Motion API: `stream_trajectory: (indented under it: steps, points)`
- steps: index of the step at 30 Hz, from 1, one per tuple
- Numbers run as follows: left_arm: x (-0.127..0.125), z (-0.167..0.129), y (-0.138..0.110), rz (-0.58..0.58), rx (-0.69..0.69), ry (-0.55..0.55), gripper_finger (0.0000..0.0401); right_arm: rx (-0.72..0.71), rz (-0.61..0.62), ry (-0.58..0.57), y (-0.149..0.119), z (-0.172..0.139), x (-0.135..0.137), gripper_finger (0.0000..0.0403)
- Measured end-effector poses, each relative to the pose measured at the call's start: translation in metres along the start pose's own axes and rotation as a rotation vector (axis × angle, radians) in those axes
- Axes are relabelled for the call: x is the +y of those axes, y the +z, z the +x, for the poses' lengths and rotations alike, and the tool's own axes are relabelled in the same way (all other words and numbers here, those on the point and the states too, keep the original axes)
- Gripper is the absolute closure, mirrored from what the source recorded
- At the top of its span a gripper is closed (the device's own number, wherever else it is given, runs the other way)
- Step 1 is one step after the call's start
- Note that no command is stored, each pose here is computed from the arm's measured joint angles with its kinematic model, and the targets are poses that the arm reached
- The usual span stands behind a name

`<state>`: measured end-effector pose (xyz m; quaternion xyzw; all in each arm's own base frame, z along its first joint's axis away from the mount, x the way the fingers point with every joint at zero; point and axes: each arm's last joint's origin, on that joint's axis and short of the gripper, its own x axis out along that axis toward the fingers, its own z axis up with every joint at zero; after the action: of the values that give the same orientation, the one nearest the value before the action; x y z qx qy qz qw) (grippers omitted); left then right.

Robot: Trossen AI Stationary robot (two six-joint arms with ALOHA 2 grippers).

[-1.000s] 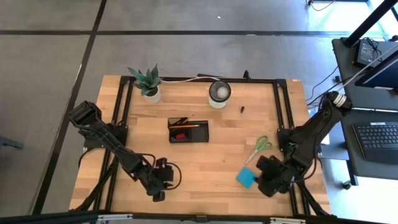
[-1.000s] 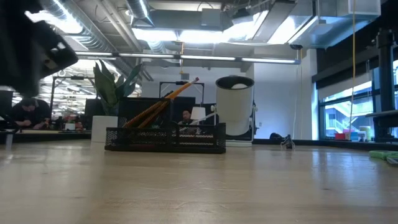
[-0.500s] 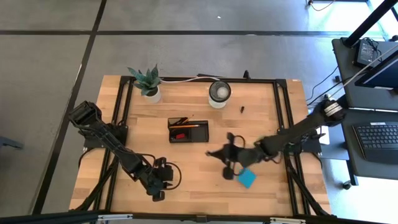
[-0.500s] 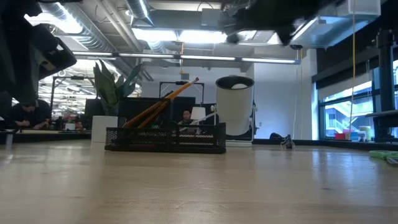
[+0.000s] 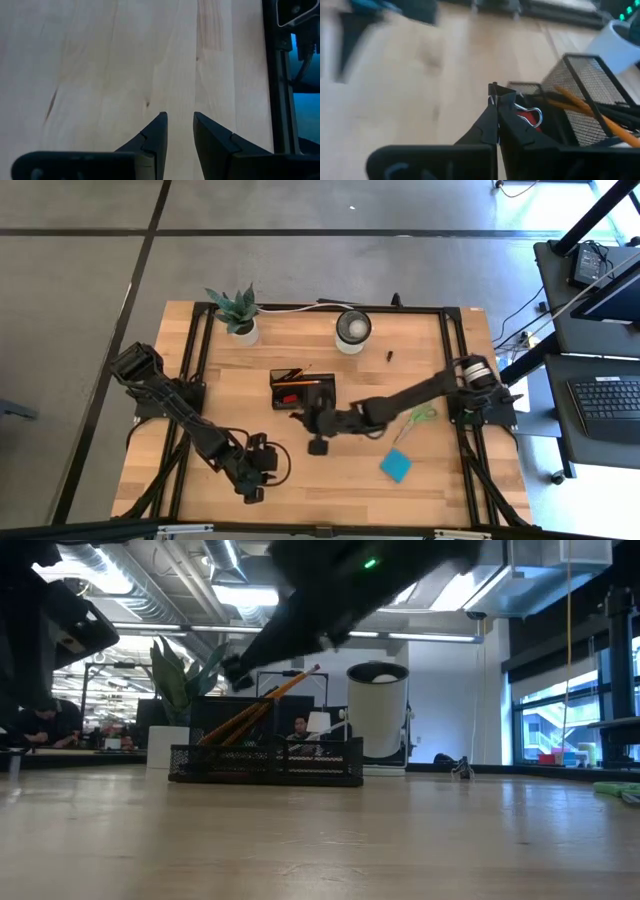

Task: Pick and place office supplies into organizer
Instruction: Put the bottom black binder clip in the desk organizer, then put the black binder clip in the desk organizer

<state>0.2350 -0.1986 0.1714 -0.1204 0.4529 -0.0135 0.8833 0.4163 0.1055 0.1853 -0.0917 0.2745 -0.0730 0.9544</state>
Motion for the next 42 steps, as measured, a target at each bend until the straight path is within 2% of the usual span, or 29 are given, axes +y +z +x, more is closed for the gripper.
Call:
stream_trajectory:
  steps: [6, 14, 42]
  points:
    - [-0.004, -0.002, -0.004, 0.016, 0.006, -0.012, 0.0315, 0.048, -0.006, -0.05, 0.002, 0.031, -0.015, 0.0394]
    - [-0.009, -0.004, -0.009, 0.034, 0.006, -0.02, 0.0315, 0.121, -0.011, -0.106, -0.017, 0.055, -0.032, 0.0394]
    - [-0.008, -0.004, -0.009, 0.034, -0.008, -0.008, 0.0315, 0.155, -0.02, -0.124, -0.024, 0.059, -0.033, 0.0366]
